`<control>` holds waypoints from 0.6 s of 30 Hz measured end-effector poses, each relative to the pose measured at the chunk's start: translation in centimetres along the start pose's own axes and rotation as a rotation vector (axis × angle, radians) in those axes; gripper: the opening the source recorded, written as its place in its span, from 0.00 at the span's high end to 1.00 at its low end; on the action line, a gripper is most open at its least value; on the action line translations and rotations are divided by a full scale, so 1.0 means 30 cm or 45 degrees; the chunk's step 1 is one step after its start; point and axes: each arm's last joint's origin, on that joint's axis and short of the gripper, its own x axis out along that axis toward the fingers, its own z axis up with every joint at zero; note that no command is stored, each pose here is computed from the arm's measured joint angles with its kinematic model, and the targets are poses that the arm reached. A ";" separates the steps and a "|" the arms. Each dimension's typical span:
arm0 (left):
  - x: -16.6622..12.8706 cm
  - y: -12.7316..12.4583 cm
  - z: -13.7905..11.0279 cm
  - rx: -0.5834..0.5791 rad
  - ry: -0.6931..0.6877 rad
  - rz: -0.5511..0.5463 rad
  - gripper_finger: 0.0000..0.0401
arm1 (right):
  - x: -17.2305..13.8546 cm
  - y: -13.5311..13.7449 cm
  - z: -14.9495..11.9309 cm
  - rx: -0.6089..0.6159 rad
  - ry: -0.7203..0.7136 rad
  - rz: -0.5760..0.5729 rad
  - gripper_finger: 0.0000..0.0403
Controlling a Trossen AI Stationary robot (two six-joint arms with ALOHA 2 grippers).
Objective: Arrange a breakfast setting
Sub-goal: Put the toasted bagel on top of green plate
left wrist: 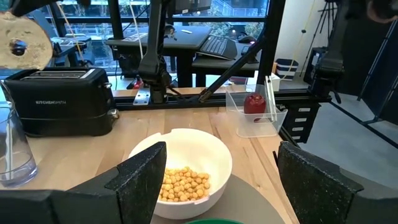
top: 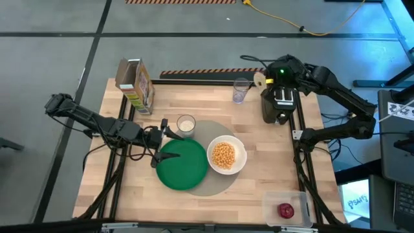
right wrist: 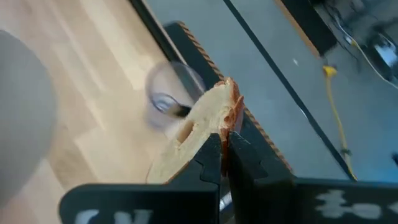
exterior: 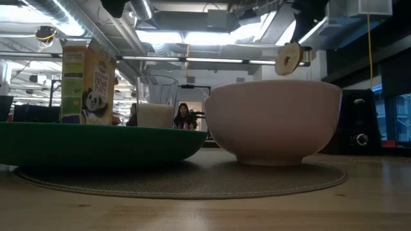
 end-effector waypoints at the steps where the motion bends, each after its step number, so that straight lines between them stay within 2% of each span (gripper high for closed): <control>1: 0.000 0.000 0.000 0.000 0.000 0.000 0.27 | -0.003 0.009 0.006 -0.006 -0.026 0.026 0.99; 11: 0.000 -0.002 0.000 -0.008 0.001 -0.013 0.27 | -0.047 0.115 0.060 -0.118 -0.261 0.222 0.99; 18: -0.003 -0.014 -0.001 -0.030 0.002 -0.025 0.27 | -0.064 0.199 0.084 -0.192 -0.349 0.359 0.99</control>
